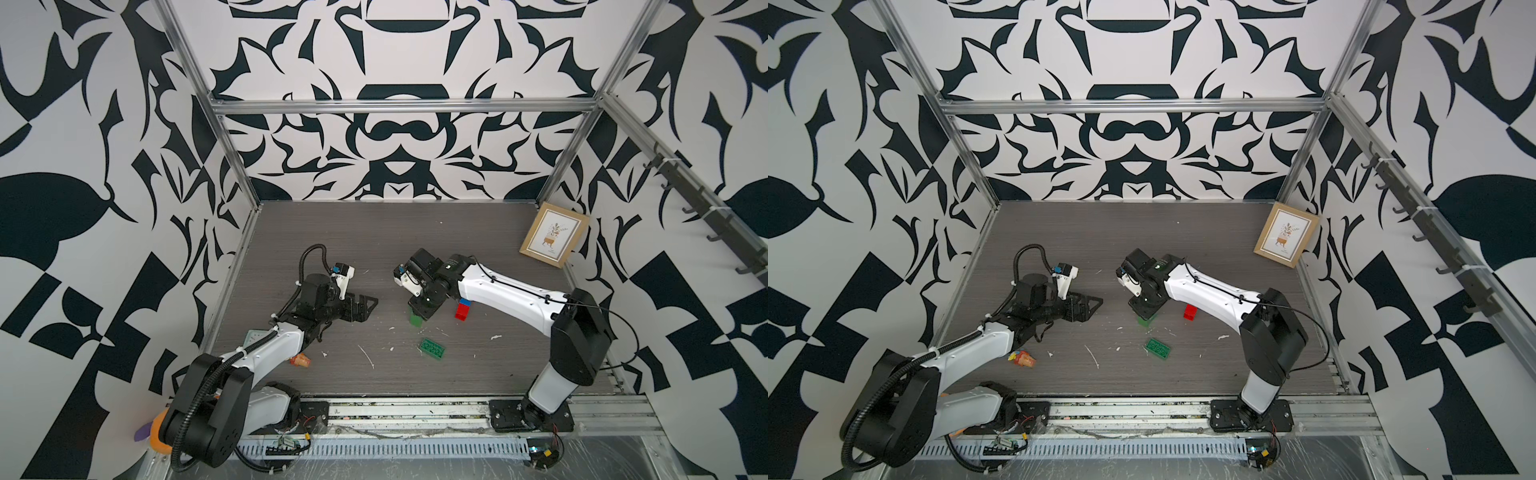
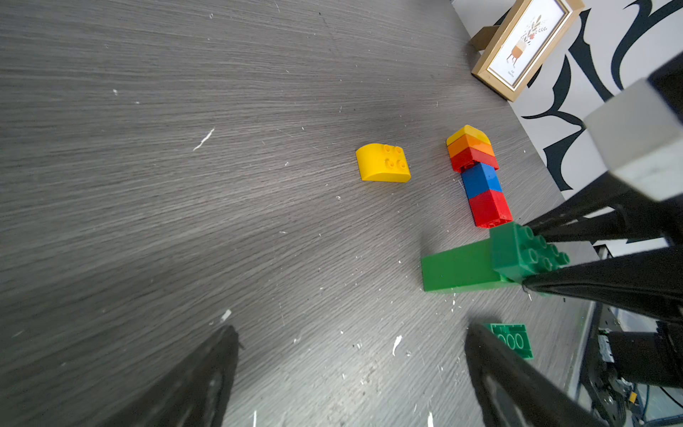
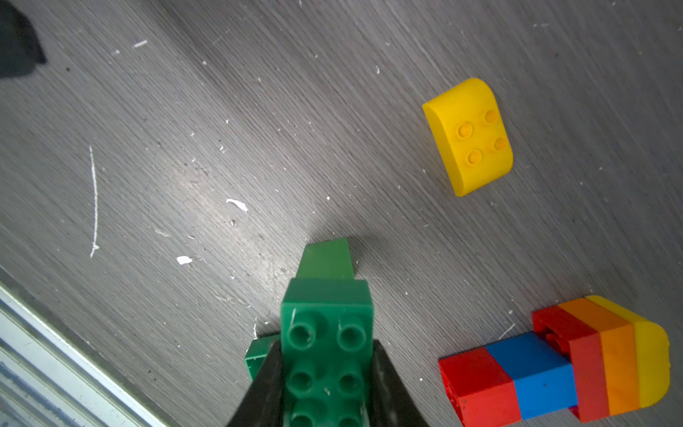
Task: Assemble an ice cream with lego
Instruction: Assemble the lego brick with the lego brick.
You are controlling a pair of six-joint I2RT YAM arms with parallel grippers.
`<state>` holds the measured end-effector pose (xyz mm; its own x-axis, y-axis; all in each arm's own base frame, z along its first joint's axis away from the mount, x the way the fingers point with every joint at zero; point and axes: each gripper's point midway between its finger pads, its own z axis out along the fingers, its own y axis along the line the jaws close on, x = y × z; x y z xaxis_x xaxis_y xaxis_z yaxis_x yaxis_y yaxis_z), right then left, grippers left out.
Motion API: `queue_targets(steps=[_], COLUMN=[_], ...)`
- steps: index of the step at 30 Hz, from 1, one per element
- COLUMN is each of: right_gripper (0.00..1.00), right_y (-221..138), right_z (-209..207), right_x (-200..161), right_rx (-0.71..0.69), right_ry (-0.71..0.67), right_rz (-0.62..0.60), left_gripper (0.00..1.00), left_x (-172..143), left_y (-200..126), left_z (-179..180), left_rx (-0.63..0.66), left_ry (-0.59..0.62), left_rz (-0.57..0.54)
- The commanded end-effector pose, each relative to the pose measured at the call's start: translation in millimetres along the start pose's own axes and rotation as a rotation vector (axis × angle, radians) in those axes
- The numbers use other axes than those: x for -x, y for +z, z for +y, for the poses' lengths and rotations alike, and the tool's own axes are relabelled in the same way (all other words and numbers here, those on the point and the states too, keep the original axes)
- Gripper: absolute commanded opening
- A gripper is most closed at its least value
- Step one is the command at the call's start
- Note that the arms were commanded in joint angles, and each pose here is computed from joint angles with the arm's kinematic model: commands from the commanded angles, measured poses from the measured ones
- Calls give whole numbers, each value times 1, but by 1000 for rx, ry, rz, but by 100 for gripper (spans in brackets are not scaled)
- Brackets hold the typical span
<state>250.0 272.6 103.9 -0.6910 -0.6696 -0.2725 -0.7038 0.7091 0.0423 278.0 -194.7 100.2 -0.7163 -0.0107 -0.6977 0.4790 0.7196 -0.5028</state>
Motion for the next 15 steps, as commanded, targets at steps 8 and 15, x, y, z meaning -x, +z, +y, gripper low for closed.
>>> queue_targets(steps=[8, 15], right_gripper=[40, 55], right_y=[3, -9], right_z=[-2, -5], right_x=[-15, -1], right_rx=[-54, -70], right_ry=[49, 30], right_rz=[66, 18], left_gripper=[99, 99], left_x=[-2, -1], left_y=[-1, -2], left_z=[0, 1], left_rx=[2, 10], left_ry=[16, 16], left_rz=[-1, -8])
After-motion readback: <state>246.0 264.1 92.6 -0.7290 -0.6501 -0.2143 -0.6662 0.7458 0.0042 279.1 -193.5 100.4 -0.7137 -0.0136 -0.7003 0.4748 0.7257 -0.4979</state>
